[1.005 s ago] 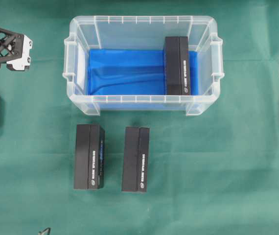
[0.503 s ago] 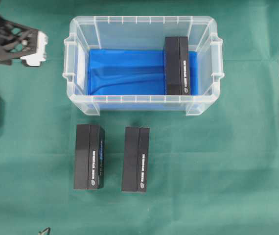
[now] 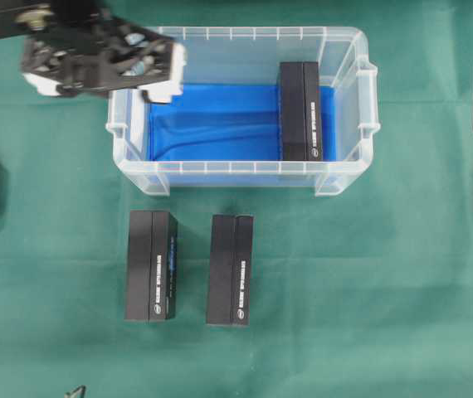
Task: Take the box out of the case with the left arm.
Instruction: 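Move the open left gripper over the right black box in the case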
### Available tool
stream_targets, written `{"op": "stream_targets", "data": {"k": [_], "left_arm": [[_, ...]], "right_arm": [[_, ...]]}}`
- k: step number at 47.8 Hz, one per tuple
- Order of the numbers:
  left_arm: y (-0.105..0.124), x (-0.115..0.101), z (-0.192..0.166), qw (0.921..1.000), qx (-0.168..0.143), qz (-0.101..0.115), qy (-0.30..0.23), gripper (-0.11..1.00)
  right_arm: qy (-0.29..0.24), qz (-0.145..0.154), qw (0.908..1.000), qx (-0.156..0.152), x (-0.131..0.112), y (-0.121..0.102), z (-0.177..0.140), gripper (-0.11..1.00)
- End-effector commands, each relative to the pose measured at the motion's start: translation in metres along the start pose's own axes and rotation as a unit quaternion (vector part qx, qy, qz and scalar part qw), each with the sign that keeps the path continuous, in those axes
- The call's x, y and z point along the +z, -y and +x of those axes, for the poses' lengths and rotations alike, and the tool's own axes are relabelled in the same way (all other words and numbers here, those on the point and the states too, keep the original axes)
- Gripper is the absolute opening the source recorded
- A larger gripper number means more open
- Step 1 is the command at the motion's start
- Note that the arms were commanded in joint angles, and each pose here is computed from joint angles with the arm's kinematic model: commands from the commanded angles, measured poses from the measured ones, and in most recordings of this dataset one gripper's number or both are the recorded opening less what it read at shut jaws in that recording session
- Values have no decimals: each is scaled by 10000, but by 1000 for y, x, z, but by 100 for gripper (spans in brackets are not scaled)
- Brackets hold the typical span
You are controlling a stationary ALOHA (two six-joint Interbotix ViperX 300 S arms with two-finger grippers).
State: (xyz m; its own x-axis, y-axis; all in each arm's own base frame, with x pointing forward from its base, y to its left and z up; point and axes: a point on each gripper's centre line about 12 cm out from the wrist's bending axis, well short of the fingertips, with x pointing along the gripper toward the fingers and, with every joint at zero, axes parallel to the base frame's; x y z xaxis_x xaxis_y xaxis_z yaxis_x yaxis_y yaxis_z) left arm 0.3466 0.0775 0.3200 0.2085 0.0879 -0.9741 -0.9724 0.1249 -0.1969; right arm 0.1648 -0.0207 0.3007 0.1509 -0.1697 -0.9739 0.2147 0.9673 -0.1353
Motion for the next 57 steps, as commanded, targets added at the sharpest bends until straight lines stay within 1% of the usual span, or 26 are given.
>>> {"op": "stream_targets", "data": {"k": [1, 8, 13, 28, 38, 42, 48, 57], "left_arm": [[21, 1, -14, 9998, -185, 61, 40, 84], [47, 2, -14, 9997, -230, 89, 35, 84], [63, 5, -14, 9995, -299, 45, 47, 84], [105, 14, 5, 9991, -404, 93, 74, 84], [127, 20, 21, 9989, -440, 106, 88, 84], [137, 23, 26, 9986, -483, 204, 106, 84], [151, 26, 33, 9979, -563, 275, 134, 84], [164, 30, 41, 9982, -518, 261, 122, 84]], "right_arm": [[54, 19, 10000, -6, 2, 1, -2, 0], [85, 16, 10000, 0, 2, 0, -1, 0], [145, 15, 9999, 13, 4, 0, 0, 0], [227, 15, 9997, 29, 5, 0, -1, 0], [227, 15, 9997, 29, 5, 0, -1, 0], [227, 15, 9997, 29, 5, 0, -1, 0], [220, 14, 9998, 28, 5, 0, 0, 0], [218, 14, 9998, 36, 5, -1, 0, 0]]}}
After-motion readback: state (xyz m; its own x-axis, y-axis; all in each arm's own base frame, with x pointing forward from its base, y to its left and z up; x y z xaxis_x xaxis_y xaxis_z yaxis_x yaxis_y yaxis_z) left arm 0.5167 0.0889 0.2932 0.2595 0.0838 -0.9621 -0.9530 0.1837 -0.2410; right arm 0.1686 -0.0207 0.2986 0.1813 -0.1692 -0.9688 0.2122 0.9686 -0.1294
